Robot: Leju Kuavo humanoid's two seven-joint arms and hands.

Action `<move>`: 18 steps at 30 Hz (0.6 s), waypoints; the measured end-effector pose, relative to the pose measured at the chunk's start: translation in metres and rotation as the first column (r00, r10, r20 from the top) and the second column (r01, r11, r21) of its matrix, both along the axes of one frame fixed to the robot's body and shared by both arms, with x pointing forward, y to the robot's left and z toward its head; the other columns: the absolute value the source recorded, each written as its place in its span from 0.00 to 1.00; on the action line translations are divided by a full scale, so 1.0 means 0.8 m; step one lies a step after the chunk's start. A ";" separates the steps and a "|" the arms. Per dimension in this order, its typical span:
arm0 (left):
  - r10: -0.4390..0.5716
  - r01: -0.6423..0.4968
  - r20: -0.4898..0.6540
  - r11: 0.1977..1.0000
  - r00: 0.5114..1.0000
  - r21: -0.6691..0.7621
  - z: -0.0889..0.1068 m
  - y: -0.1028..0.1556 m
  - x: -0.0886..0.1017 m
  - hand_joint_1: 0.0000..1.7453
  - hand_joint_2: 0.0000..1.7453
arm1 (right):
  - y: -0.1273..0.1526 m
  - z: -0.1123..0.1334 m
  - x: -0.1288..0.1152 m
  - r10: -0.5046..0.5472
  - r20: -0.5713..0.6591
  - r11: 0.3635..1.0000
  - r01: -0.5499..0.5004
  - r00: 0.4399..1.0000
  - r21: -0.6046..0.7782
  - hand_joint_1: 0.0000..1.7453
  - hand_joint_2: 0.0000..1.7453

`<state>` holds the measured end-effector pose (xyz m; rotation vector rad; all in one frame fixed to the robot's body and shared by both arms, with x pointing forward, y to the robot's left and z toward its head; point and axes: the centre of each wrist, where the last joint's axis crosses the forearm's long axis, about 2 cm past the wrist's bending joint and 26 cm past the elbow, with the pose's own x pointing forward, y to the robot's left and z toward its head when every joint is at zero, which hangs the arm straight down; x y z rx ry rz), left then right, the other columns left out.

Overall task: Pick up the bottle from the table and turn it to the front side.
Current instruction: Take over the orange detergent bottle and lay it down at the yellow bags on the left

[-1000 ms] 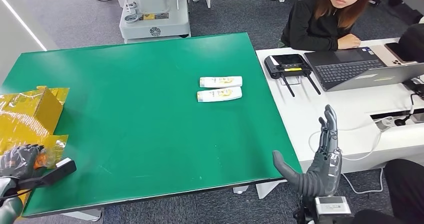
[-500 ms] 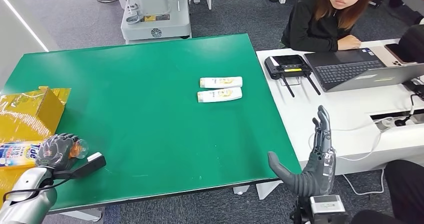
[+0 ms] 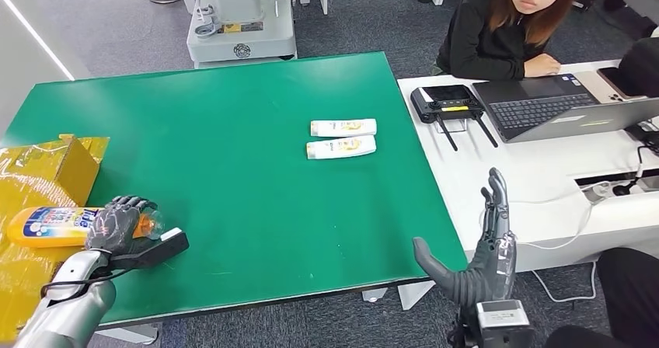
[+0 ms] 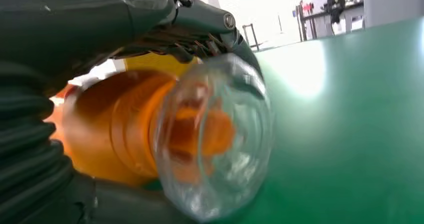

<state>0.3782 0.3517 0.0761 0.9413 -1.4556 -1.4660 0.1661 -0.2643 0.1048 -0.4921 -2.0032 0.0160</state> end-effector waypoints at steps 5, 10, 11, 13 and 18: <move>0.006 -0.006 -0.003 1.000 1.000 -0.012 0.004 -0.007 0.006 0.00 1.00 | 0.000 -0.002 -0.001 0.001 -0.009 1.000 -0.001 1.000 0.000 0.00 1.00; -0.014 0.013 -0.024 0.998 1.000 -0.062 0.003 -0.020 0.007 0.00 1.00 | 0.001 -0.004 -0.001 0.007 -0.026 1.000 -0.007 1.000 0.002 0.00 1.00; -0.023 0.022 -0.023 0.997 0.999 -0.074 0.003 -0.024 0.007 0.00 1.00 | 0.001 -0.005 -0.001 0.010 -0.030 1.000 -0.010 0.999 0.001 0.00 1.00; -0.046 0.044 -0.019 0.994 0.999 -0.102 0.000 -0.032 0.005 0.00 1.00 | 0.001 -0.007 -0.001 0.019 -0.037 1.000 -0.019 0.999 -0.006 0.00 1.00; -0.125 0.118 -0.015 0.963 0.992 -0.241 -0.011 -0.060 -0.003 0.00 1.00 | 0.002 -0.008 -0.003 0.036 -0.051 0.999 -0.038 0.998 -0.024 0.00 1.00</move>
